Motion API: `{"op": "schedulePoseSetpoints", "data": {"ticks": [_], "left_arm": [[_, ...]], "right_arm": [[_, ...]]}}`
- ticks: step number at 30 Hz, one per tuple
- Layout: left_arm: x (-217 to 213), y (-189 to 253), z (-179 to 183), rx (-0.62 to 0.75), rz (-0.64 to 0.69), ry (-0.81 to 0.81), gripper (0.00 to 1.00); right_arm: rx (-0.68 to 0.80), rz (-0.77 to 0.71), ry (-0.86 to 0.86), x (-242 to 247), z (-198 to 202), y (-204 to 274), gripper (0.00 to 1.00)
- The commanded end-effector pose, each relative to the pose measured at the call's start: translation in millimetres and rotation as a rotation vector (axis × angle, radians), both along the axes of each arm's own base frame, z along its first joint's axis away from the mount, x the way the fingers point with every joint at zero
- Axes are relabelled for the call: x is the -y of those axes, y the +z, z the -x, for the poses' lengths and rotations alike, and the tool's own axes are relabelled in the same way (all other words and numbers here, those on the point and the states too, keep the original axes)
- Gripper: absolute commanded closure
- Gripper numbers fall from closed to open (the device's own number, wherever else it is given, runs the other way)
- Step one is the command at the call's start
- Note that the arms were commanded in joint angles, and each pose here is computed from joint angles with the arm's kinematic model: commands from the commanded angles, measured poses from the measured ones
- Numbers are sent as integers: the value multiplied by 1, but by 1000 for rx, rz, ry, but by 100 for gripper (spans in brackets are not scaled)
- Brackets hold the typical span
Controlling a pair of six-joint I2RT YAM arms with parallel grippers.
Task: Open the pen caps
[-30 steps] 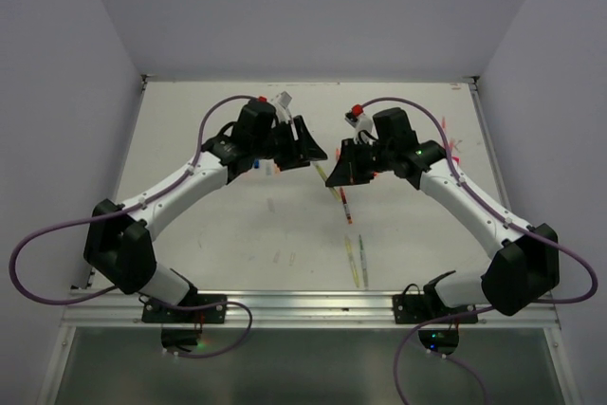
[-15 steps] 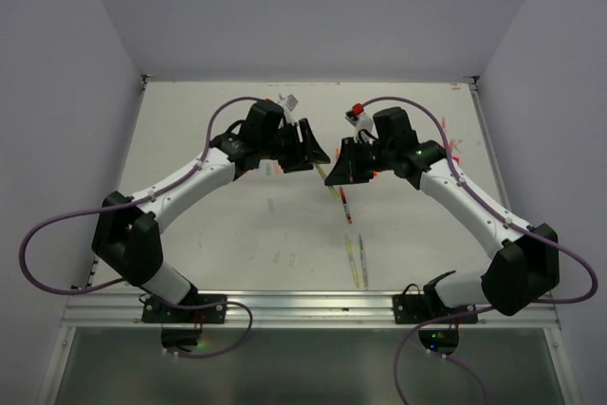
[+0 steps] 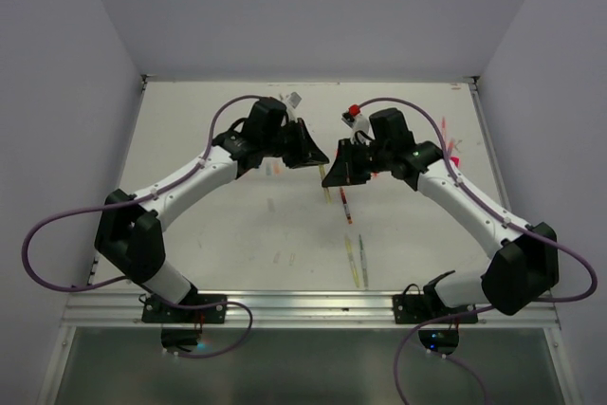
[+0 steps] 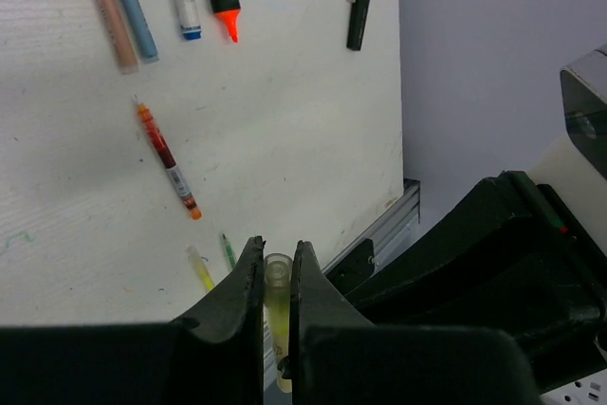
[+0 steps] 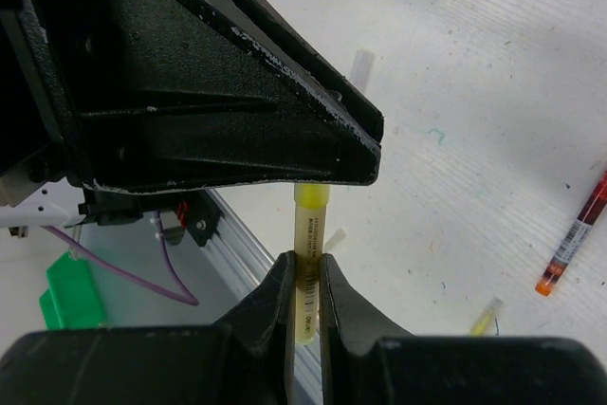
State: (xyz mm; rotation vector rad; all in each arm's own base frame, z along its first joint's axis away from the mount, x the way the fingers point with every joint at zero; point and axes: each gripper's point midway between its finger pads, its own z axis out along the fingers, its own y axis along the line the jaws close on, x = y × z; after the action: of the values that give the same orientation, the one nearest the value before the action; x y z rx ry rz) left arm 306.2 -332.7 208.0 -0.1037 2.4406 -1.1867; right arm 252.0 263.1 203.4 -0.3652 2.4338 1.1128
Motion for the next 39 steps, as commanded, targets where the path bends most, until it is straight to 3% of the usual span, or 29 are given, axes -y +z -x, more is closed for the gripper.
{"op": "schedulePoseSetpoints", "data": {"ticks": [1, 4, 8, 14, 17, 22, 29, 37, 39], "left_arm": [[4, 8, 5, 5, 13, -34, 100], [6, 7, 7, -18, 37, -28, 100], [7, 7, 7, -39, 48, -18, 100], [6, 5, 7, -64, 37, -3, 100], [8, 8, 6, -67, 36, -5, 100], [-16, -7, -12, -118, -115, 70, 100], [-53, 13, -69, -109, -138, 236, 100], [-65, 13, -79, -100, -49, 271, 100], [-72, 0, -72, -102, -105, 248, 100]], "right_arm": [[90, -63, 6, -10, -11, 33, 100], [88, -55, 15, -13, -11, 29, 87], [78, -33, 25, -17, -13, 20, 77], [72, -17, 43, -24, -13, 14, 76], [72, 23, 43, -26, -12, 6, 100], [89, 176, 51, -20, 3, -19, 100], [131, 409, 30, 6, 31, -58, 100], [127, 394, 17, 7, 33, -55, 100], [133, 385, 5, 5, 23, -50, 100]]}}
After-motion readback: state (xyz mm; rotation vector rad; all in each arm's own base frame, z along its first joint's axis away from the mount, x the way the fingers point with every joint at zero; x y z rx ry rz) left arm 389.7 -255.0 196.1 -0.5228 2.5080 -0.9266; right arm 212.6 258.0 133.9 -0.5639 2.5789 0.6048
